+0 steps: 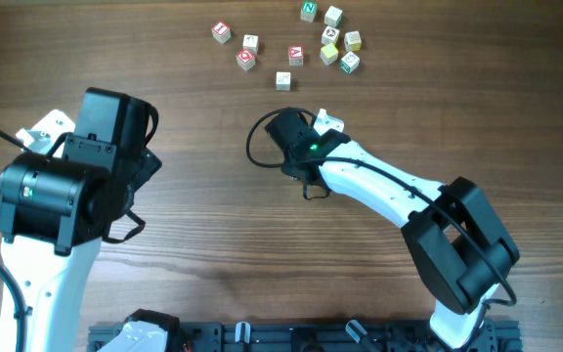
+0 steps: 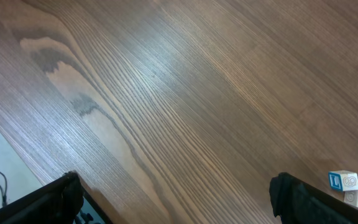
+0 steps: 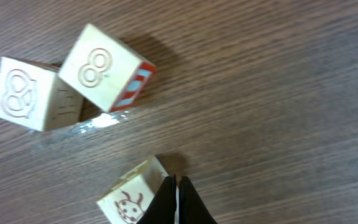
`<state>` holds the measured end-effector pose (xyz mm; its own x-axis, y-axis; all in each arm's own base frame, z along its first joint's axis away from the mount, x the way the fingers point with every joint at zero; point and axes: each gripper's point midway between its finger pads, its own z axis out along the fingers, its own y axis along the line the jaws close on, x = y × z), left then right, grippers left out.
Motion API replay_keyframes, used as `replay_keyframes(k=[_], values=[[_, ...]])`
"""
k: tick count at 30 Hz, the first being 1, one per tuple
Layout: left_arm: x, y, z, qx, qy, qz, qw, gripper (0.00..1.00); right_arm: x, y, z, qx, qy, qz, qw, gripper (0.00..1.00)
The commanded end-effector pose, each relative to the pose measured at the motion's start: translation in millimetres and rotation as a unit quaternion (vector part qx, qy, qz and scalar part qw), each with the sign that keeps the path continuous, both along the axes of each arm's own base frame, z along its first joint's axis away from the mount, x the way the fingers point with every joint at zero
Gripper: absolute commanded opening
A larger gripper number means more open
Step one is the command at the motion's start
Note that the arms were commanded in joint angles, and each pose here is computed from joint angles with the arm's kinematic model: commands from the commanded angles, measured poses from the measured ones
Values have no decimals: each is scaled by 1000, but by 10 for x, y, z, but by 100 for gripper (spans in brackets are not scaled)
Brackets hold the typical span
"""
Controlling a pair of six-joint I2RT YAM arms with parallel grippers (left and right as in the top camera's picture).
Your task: Form a circle
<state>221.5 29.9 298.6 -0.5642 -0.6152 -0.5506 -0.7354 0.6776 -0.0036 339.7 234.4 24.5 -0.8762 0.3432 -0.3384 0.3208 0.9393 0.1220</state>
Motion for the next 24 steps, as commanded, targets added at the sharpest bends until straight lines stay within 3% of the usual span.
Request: replay_keyframes(k=[1, 24], values=[[-14, 25, 21, 1, -4, 4, 1000, 100, -30, 33, -88, 2, 13, 16, 1000, 5], [-13, 25, 22, 1, -4, 4, 1000, 100, -225, 119, 158, 18, 28, 45, 998, 5]])
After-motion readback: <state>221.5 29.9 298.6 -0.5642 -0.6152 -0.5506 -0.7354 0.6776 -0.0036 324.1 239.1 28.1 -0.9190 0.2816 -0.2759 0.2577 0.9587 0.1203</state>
